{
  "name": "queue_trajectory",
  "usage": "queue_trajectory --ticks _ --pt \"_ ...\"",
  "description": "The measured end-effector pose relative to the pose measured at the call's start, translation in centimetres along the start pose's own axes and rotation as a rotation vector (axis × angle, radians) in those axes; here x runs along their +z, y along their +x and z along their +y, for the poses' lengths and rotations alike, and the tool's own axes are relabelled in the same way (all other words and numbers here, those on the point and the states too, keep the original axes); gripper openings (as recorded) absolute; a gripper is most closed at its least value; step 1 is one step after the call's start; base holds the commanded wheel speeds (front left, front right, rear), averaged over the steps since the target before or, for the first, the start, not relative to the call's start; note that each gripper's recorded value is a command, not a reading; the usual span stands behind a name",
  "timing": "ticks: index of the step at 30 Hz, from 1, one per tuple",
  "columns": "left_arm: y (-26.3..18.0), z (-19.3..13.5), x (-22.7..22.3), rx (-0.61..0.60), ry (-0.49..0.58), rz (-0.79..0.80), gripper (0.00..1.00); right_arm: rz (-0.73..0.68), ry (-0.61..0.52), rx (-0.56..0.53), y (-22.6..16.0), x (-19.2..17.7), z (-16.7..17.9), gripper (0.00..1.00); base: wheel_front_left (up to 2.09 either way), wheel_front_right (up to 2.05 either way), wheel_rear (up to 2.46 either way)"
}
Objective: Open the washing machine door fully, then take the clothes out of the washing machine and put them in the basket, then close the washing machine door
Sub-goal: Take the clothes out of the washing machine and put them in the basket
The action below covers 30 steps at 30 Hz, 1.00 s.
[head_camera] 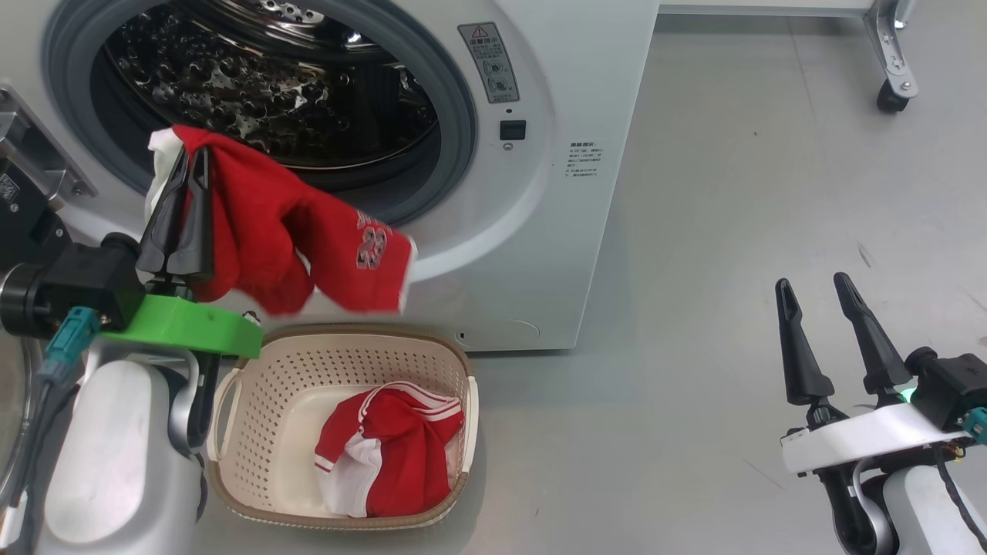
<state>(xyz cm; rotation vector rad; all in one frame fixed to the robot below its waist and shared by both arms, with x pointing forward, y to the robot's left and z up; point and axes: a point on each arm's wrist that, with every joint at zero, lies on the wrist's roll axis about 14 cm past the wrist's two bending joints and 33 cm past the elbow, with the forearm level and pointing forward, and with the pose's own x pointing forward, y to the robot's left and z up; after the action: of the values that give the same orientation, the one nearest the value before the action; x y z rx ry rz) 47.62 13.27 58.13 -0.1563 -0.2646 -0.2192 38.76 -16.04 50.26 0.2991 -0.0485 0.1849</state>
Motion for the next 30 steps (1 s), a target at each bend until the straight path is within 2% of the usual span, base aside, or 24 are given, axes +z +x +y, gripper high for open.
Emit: queue_trajectory --ticks 6,10,22,30 --pt "-0.3 -0.5 1.1 -0.004 -0.013 -0.043 0.00 0.000 0.002 0.002 0.1 -0.1 0.1 1.00 0.00 0.00 0.00" --pt "-0.9 -0.7 0.4 -0.006 -0.013 -0.023 0.00 0.000 0.003 0.002 0.1 -0.1 0.1 1.00 0.00 0.00 0.00" --pt "-5.4 -1.4 -8.9 -0.007 -0.046 0.255 0.00 0.032 -0.004 -0.009 0.2 -1.1 -0.6 1.00 0.00 0.00 0.00" --pt "-6.5 -2.2 -13.9 -0.022 -0.057 0.412 0.00 0.075 -0.025 -0.036 0.3 -2.3 -2.2 1.00 0.00 0.00 0.00"
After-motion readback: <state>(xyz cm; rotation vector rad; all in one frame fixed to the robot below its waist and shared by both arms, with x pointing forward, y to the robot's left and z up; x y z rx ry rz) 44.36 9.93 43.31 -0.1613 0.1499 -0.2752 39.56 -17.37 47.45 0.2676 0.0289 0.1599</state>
